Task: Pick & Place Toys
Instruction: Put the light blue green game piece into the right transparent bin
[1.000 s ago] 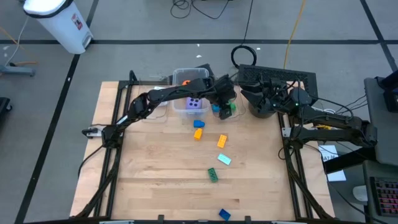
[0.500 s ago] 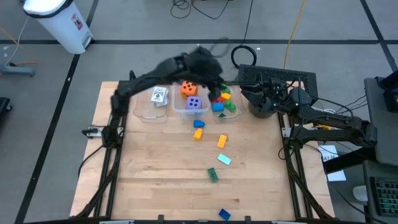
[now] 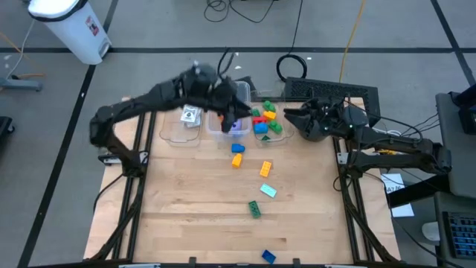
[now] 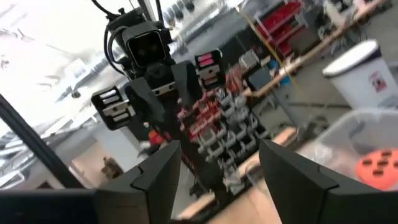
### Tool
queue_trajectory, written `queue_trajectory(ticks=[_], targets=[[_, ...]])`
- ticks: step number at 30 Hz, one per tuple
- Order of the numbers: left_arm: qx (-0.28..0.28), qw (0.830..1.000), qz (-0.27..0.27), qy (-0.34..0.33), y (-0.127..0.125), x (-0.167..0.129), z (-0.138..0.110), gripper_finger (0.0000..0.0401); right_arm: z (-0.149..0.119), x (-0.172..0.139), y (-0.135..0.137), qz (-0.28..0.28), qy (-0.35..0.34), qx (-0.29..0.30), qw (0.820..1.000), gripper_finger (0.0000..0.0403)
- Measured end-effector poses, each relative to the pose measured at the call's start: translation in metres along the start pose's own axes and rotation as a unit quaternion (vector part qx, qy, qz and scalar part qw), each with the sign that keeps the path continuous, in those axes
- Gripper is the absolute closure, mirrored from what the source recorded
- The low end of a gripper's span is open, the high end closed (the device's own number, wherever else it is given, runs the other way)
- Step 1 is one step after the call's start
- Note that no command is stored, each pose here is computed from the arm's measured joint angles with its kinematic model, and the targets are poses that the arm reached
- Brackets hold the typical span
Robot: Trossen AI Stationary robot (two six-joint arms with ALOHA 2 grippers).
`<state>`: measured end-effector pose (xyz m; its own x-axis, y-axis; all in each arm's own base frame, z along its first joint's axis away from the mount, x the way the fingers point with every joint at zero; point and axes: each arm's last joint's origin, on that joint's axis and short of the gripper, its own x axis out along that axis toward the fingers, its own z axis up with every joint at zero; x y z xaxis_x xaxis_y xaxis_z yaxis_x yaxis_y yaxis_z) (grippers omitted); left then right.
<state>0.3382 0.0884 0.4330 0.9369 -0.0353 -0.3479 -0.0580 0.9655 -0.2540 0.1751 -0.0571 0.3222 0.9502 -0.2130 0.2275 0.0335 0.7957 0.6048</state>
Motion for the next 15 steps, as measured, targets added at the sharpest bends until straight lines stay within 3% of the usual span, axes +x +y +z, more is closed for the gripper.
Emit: queue_trajectory(ticks=[8,15], targets=[[-0.122,0.986,-0.061,-0.092,-0.022,0.014,-0.102,0.0293,-0.029,0.002,0.006,-0.008,0.104,0.017,0.994,0.0193],[-0.197,0.974,-0.061,-0.098,-0.061,0.007,-0.162,0.0293,-0.076,0.007,0.024,0.033,0.233,-0.027,0.972,0.0193]])
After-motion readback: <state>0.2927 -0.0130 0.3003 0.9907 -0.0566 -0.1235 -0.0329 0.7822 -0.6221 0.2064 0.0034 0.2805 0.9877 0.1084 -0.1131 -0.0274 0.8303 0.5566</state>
